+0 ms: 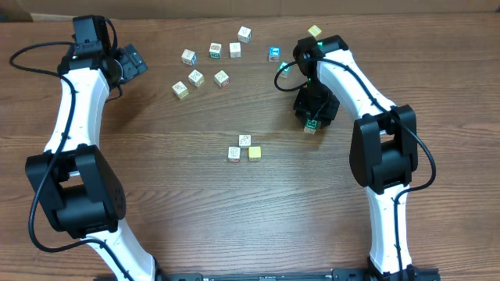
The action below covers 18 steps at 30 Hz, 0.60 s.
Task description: Form a circle
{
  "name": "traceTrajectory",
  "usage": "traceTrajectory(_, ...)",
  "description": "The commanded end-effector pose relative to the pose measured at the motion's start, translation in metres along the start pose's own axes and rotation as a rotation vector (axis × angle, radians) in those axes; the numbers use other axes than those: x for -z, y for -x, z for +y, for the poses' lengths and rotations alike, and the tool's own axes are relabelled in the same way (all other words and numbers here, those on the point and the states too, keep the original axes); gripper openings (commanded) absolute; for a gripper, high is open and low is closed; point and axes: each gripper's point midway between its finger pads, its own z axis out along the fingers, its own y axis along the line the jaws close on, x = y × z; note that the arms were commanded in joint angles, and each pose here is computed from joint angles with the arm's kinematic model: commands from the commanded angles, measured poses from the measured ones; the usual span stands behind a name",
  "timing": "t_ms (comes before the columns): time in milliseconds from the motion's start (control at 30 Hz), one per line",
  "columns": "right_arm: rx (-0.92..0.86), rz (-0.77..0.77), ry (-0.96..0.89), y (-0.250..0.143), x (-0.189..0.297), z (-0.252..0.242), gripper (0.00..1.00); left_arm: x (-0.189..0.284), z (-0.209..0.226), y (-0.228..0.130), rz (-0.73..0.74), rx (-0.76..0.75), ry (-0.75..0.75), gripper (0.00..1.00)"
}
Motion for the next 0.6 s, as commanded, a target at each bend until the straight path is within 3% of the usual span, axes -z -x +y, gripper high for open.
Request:
traceTrajectory(0, -0.004, -0.008, -0.021, 0.0006, -0.002, -0.0025, 0.41, 0.0073, -0.006, 0.0055, -0.02, -0.001, -0.014, 0.99)
traceTrajectory(567, -0.004, -0.034, -0.012, 0.0063, -0.0019, 0.0005, 0.41, 0.0073, -0.006, 0.0055, -0.02, -0.001, -0.014, 1.0)
